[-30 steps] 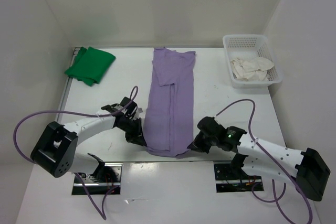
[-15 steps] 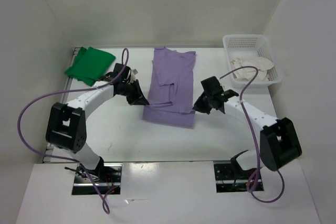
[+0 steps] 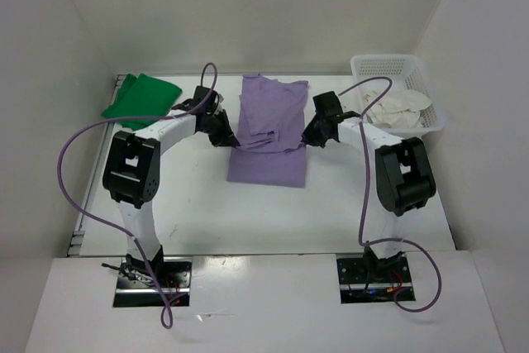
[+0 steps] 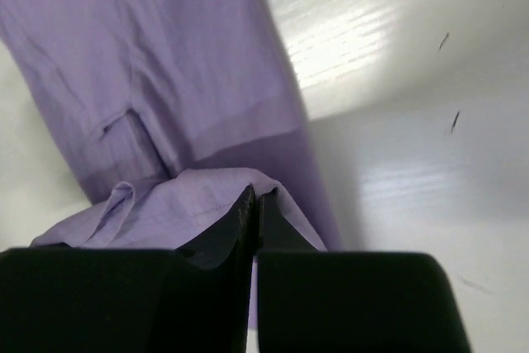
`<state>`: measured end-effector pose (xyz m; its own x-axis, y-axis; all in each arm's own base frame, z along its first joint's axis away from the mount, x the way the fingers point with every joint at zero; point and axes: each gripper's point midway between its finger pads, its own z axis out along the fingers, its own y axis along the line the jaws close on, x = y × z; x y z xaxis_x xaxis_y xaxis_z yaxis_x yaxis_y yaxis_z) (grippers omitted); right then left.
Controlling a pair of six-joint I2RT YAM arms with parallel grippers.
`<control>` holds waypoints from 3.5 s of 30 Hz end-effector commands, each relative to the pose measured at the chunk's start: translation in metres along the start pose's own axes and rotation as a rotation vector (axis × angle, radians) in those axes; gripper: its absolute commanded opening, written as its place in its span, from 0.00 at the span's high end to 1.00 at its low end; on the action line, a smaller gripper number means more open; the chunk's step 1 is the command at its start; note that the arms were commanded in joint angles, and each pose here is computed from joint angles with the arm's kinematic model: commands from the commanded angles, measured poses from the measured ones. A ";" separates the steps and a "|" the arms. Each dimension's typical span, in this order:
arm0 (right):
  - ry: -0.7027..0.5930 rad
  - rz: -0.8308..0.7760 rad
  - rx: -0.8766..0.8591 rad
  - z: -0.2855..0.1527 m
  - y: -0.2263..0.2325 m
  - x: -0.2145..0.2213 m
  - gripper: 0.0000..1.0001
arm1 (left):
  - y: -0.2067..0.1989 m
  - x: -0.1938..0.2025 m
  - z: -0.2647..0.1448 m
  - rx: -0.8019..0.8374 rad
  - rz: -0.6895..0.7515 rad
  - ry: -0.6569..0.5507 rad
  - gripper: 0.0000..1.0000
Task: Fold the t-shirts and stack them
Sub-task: Fold the folded rectangular tshirt in 1/3 of the way, then grab one side of the 2/3 rectangular tshirt with both arms
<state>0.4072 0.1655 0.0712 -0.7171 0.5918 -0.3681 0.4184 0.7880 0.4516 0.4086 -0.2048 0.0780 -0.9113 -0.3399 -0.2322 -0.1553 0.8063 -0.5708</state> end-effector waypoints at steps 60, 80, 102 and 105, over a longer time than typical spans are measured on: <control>-0.064 -0.194 -0.192 0.086 0.131 -0.040 1.00 | 0.037 0.105 0.012 -0.005 0.021 0.045 0.80; 0.018 0.072 -0.159 -0.060 -0.014 0.063 0.62 | 0.060 0.104 -0.010 0.059 -0.160 0.040 0.49; 0.138 0.062 -0.120 -0.009 -0.050 0.108 0.67 | 0.066 0.089 0.009 0.034 -0.175 0.005 0.80; 0.131 0.073 -0.114 -0.006 -0.051 0.107 0.85 | 0.066 0.085 0.008 0.025 -0.151 -0.004 0.91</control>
<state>0.2945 0.1880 0.0143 -0.7737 0.6050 -0.1882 0.4163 0.7093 0.5688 0.3134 -0.1897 0.0164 -0.8800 -0.4655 -0.0949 -0.3015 0.7016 -0.6456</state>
